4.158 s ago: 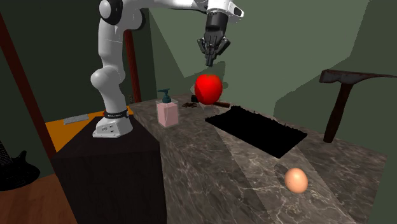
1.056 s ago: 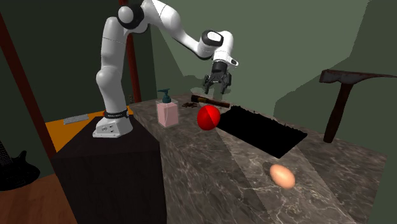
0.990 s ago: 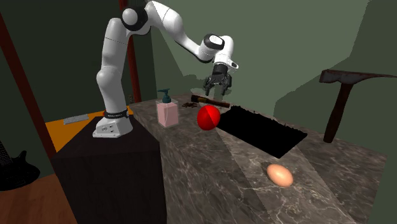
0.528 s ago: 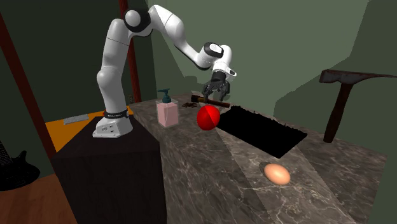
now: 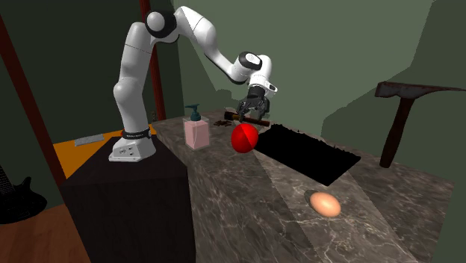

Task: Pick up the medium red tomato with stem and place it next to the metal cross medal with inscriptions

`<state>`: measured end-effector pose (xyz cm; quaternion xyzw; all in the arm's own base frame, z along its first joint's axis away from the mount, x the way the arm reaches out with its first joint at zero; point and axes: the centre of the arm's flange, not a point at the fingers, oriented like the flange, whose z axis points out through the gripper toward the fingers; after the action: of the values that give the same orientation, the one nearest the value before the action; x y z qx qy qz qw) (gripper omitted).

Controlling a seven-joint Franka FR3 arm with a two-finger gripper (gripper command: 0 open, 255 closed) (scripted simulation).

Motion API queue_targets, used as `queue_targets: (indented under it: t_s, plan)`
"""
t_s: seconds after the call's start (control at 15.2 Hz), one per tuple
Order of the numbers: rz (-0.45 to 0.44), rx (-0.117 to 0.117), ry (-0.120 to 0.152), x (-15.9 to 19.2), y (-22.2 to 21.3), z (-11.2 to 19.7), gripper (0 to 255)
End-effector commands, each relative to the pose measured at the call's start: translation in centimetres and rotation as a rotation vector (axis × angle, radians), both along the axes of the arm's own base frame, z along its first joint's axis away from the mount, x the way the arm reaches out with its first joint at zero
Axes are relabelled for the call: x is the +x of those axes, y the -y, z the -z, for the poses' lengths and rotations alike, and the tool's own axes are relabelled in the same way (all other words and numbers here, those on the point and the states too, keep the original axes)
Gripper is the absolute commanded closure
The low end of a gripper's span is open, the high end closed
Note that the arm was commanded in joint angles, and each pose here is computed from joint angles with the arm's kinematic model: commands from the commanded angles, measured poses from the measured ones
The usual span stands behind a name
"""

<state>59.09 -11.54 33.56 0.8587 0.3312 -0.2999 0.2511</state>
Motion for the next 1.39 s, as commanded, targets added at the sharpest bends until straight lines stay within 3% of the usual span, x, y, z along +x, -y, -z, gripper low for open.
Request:
queue_targets:
  t_s: [0.0, 0.07, 0.66, 1.32]
  plan:
    - [0.0, 0.0, 0.0, 0.0, 0.0, 0.0, 0]
    - [0.0, 0.0, 0.0, 0.0, 0.0, 0.0, 255]
    - [0.0, 0.0, 0.0, 0.0, 0.0, 0.0, 255]
    - [0.0, 0.0, 0.0, 0.0, 0.0, -5.3, 255]
